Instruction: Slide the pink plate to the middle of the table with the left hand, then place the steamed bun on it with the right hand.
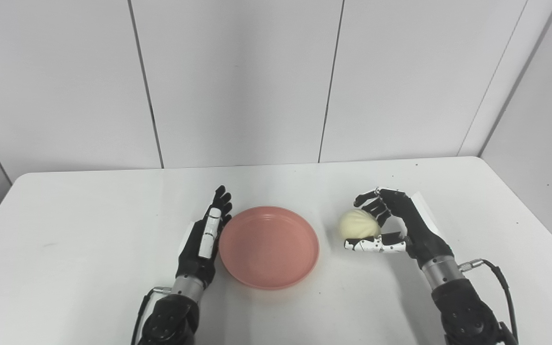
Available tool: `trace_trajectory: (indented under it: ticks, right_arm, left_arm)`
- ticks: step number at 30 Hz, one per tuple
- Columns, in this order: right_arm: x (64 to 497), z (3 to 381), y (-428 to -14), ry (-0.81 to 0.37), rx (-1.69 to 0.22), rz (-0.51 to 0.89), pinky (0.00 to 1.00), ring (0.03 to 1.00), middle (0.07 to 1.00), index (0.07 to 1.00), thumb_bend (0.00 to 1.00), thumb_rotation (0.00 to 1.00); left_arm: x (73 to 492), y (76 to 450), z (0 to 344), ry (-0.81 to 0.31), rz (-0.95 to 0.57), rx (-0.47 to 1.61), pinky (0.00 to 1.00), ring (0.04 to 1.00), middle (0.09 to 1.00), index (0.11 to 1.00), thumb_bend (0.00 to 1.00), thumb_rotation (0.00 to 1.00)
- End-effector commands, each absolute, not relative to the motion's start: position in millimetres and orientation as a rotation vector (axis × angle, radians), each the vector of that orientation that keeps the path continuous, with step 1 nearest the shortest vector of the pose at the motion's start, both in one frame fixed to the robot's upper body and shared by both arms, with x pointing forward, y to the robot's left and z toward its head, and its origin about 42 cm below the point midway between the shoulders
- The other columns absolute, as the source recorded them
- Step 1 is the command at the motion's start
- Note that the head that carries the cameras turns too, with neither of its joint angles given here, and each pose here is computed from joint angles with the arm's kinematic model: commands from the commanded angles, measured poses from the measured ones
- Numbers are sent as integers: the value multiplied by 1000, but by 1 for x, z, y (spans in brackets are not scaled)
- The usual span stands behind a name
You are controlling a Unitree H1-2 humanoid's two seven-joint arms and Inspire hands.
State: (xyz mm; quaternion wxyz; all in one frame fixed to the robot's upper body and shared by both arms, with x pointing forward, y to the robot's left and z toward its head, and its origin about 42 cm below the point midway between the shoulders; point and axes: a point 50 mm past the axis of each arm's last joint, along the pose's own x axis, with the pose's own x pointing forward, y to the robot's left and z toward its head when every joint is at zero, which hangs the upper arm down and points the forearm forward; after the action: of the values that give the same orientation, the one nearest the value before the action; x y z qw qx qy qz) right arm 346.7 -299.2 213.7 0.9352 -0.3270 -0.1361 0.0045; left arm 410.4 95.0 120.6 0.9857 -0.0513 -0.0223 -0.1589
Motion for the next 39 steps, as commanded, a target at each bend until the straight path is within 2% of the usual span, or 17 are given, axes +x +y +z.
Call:
trace_trajectory:
  ticks: [1,12,20,24,31,39]
  right_arm:
    - [350,230,-294,-387,-674,37,360,423,460,517,519,0]
    - [350,243,-268,-447,-723,93,317,394,456,512,521,0]
    - [357,259,-237,-479,-638,149,317,389,462,532,513,0]
    - [361,262,-225,-484,-636,165,282,366,470,543,507,0]
    - [375,252,-212,-494,-607,207,343,396,480,536,510,0]
    - [393,232,-197,-483,-677,243,373,405,488,528,512,0]
  left_arm:
    - [401,92,96,55,-313,-93,1000,1000,1000,1000,619,1000]
    - [405,86,93,54,-318,-71,1000,1000,1000,1000,650,1000]
    - [406,88,93,48,-319,-61,1000,1000,1000,1000,630,1000]
    - [405,89,93,45,-320,-63,1000,1000,1000,1000,620,1000]
    - [404,91,93,47,-317,-68,1000,1000,1000,1000,625,1000]
    - [403,92,94,47,-320,-70,1000,1000,1000,1000,612,1000]
